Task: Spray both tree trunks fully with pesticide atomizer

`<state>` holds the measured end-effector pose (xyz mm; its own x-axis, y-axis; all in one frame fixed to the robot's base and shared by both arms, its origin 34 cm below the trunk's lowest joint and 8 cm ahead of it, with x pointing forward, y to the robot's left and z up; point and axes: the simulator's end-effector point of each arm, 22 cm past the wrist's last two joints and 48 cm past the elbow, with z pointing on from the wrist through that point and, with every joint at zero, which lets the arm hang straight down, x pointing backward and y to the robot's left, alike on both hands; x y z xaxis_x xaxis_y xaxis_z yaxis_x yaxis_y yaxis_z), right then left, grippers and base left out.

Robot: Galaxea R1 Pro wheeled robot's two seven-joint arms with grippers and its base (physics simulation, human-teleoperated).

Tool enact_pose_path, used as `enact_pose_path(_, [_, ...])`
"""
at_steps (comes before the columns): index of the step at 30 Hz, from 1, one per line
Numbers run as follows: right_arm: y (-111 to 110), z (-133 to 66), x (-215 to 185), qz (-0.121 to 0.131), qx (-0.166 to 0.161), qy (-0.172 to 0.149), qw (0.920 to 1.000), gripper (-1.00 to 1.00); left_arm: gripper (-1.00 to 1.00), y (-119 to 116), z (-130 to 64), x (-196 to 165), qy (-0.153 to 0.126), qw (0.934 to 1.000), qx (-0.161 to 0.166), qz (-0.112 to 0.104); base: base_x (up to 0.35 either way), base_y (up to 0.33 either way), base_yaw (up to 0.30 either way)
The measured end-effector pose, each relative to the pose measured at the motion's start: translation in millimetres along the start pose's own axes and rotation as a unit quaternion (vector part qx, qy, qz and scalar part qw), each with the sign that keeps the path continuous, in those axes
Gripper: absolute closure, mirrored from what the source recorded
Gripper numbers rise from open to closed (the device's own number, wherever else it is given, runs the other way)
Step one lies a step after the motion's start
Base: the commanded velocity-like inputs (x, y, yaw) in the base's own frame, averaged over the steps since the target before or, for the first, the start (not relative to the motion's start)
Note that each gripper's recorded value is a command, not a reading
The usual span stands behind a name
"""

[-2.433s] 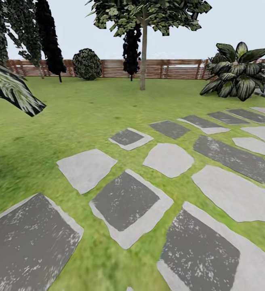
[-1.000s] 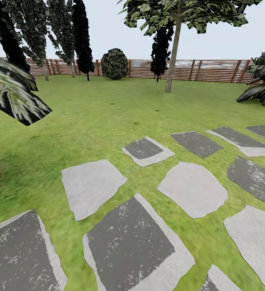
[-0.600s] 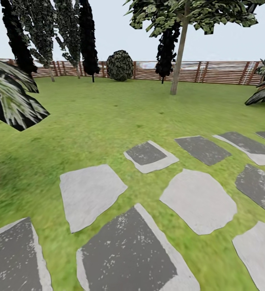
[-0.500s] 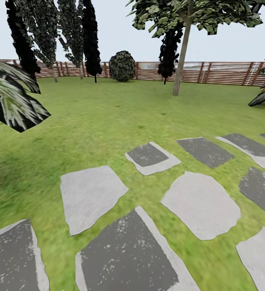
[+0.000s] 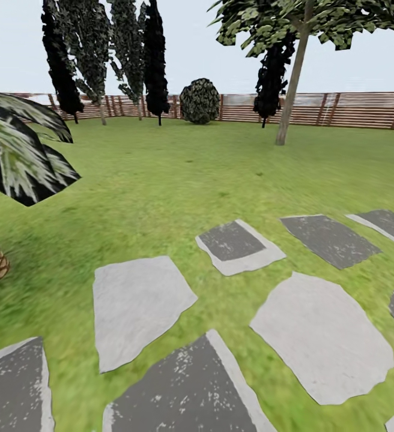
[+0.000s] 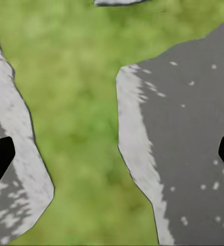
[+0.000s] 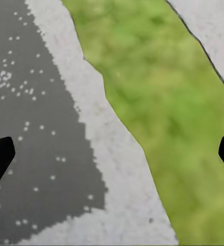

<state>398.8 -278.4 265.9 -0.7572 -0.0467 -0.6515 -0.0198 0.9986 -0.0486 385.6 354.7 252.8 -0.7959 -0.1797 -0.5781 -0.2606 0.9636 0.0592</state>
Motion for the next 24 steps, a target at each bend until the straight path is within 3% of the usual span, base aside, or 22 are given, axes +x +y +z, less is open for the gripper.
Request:
enact_pose_path(10, [-0.1, -0.2, -4.2, 0.0, 0.0, -0.005, 1.0, -1.0, -1.0, -0.7, -0.5, -4.4, -0.005, 1.0, 0.001, -0.001, 0.338, -0.128, 0.155])
enact_pose_path(24, [0.5, -0.3, -4.2, -0.001, -0.001, -0.005, 1.0, -1.0, -1.0, -0.8, -0.6, -4.9, -0.005, 1.0, 0.001, -0.001, 0.338, -0.128, 0.009])
